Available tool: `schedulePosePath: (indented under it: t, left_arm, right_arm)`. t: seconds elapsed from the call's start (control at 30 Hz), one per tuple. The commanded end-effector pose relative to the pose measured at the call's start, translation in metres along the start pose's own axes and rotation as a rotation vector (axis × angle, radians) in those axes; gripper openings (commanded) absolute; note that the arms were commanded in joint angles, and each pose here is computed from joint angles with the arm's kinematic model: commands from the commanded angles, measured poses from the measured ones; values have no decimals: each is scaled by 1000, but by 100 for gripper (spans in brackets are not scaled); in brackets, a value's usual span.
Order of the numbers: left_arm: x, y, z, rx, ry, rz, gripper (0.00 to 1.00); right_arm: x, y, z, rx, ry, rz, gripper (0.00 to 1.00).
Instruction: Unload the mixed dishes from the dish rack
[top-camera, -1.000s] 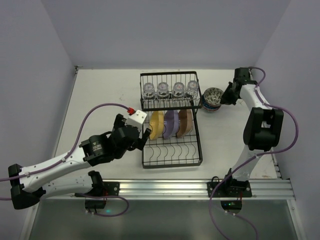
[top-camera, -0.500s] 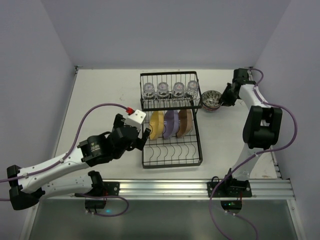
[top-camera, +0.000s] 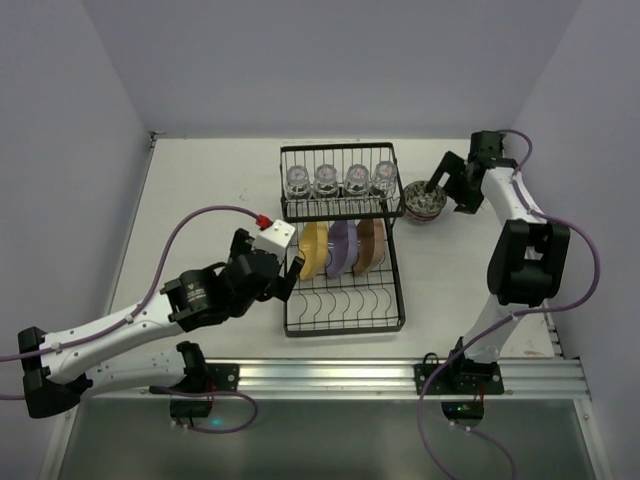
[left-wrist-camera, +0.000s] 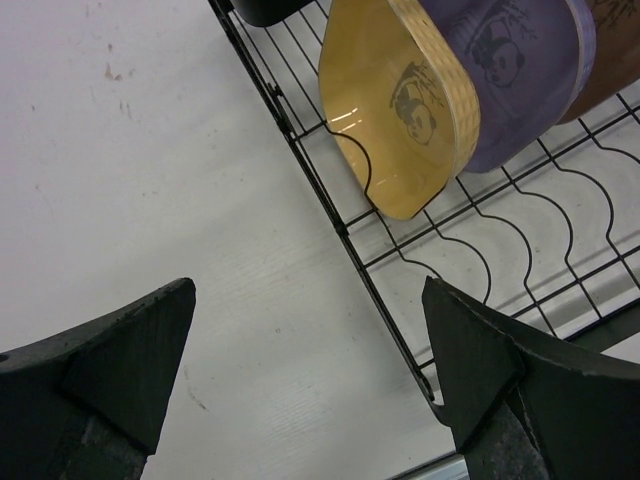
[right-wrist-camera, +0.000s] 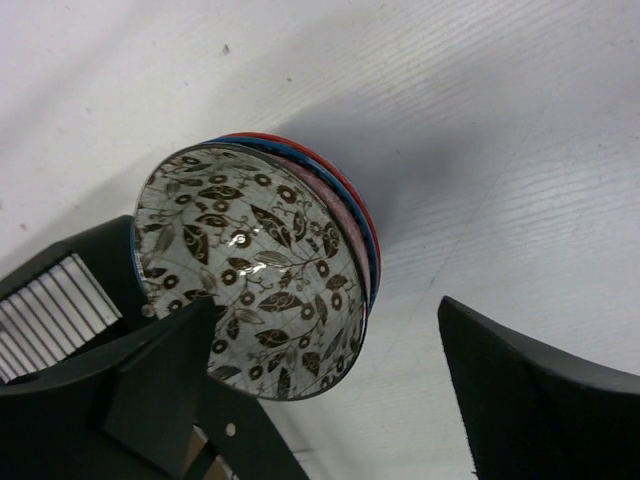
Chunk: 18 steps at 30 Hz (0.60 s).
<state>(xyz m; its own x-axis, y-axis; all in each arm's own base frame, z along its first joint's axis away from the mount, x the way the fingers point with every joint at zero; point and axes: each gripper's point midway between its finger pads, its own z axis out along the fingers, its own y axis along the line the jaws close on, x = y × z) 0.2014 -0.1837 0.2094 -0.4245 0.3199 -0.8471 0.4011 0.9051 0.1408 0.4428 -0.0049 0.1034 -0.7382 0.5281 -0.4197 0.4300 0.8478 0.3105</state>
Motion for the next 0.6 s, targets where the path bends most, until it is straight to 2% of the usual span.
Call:
schedulePosePath:
  t: [0.0,0.07,0.1,0.17,0.2,0.23,0.27,0.3,0.33,0.4,0.43,0.5,0.53,0.57]
  left_arm:
    - [-16,-9,0,28,-24,-106,100]
    - [-17,-22,-1,83,-15,-184,100]
    - [-17,-28,-1,106,-12,-214,100]
    - [-25,-44,-2,185,-44,-318,100]
    - [-25,-48,-2,207,-55,-350,100]
    - [-19,-47,2,211,-61,-374,100]
    - [-29,-52,4,241,-109,-420,100]
    - [-31,-51,7,253,-125,-449,100]
    - [-25,-52,11,274,-137,-459,100]
    - [-41,-61,10,366,-196,-511,100]
    - [-46,-54,16,364,-216,-538,100]
    - [-53,-52,22,414,-241,-588,96]
    - [-65,-52,24,441,-284,-614,93]
    - [-60,-55,28,463,-270,-637,89]
  right_arm:
    - [-25,18,-54,-60,-132,-7,99]
    - [-26,18,-70,-70,-162,-1,99]
    - [-30,21,-91,-90,-209,0,99]
    - [-27,20,-110,-102,-245,4,99]
    - [-29,24,-141,-133,-313,0,99]
    - [-22,22,-150,-141,-327,5,99]
    - [-20,24,-164,-169,-358,1,99]
    - [-14,34,-203,-258,-428,-20,99]
    - [1,36,-209,-302,-421,-31,99]
    - [17,58,-243,-485,-477,-83,99]
    - [51,73,-270,-662,-455,-149,99]
    - [72,85,-299,-810,-487,-208,99]
    - [94,88,-304,-889,-433,-226,99]
    - [107,87,-322,-924,-462,-247,99]
